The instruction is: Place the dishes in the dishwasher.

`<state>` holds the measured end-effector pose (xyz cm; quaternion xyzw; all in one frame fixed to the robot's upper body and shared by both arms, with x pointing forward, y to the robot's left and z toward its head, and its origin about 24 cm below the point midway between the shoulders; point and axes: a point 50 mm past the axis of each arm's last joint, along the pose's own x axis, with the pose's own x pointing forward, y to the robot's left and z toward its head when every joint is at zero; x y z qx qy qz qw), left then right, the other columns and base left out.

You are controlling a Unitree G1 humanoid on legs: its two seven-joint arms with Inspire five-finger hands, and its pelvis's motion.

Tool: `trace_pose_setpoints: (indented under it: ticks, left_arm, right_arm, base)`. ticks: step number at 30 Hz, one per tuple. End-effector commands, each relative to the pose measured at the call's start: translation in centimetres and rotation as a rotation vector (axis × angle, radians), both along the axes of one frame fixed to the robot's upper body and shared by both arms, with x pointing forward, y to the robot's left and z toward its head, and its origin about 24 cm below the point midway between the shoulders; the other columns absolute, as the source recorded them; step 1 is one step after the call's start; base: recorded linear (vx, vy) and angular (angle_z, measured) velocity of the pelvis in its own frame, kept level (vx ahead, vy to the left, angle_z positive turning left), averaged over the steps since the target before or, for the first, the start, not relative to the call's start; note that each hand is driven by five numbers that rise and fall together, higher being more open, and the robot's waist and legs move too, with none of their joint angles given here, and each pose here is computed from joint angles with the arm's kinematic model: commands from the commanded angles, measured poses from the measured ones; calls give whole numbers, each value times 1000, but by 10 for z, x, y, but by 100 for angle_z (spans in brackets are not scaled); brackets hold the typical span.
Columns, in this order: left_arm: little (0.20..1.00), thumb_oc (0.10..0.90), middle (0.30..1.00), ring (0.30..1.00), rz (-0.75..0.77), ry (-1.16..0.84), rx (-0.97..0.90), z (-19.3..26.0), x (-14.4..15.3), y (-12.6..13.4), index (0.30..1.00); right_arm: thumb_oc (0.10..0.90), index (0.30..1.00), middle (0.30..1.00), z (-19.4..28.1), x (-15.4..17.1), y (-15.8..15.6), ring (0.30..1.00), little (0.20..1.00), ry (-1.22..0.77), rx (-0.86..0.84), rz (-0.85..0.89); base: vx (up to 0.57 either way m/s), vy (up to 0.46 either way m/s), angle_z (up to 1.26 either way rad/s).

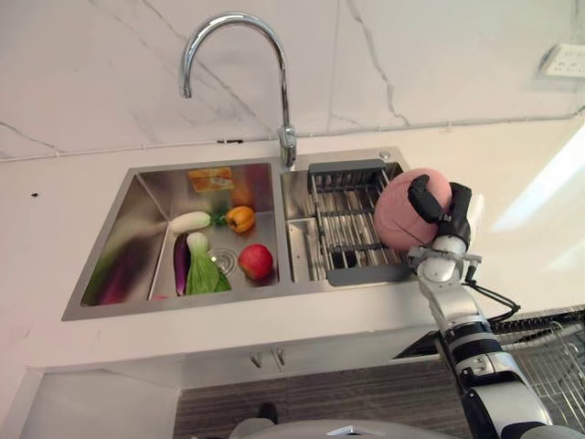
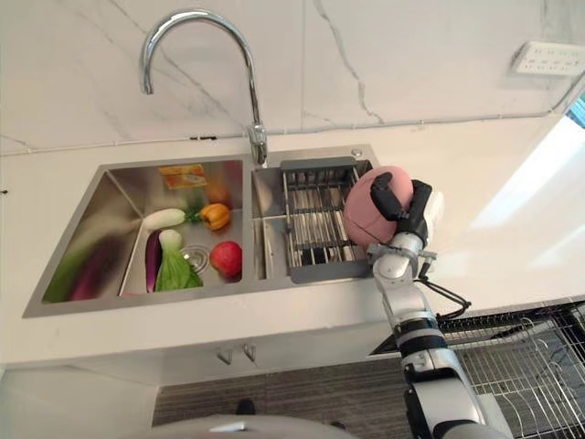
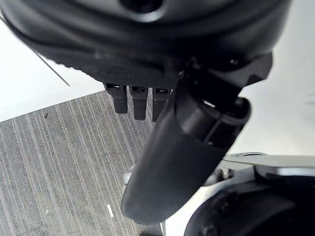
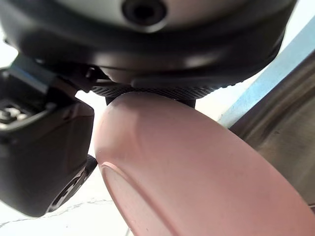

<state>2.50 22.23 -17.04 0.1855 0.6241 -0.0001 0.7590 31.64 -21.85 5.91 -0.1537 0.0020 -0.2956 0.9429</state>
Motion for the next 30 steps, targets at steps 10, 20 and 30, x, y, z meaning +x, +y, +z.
trace_pose_setpoints:
  ticks: [10,20,30]
  left_arm:
    - [900,800,900,900,-48,-66,-8,0,36,-14,900]
    - [900,800,900,900,-29,-49,9,-1,34,-13,900]
    - [900,800,900,900,-20,-37,17,-2,33,-15,900]
  right_arm:
    - [400,300,300,52,23,16,300,300,-309,255,55]
    - [400,300,300,81,21,23,300,300,-511,504,69]
    - [400,300,300,112,9,21,300,300,-686,574,94]
  base:
    - [0,0,0]
    - [-8,4,5]
    - [0,0,0]
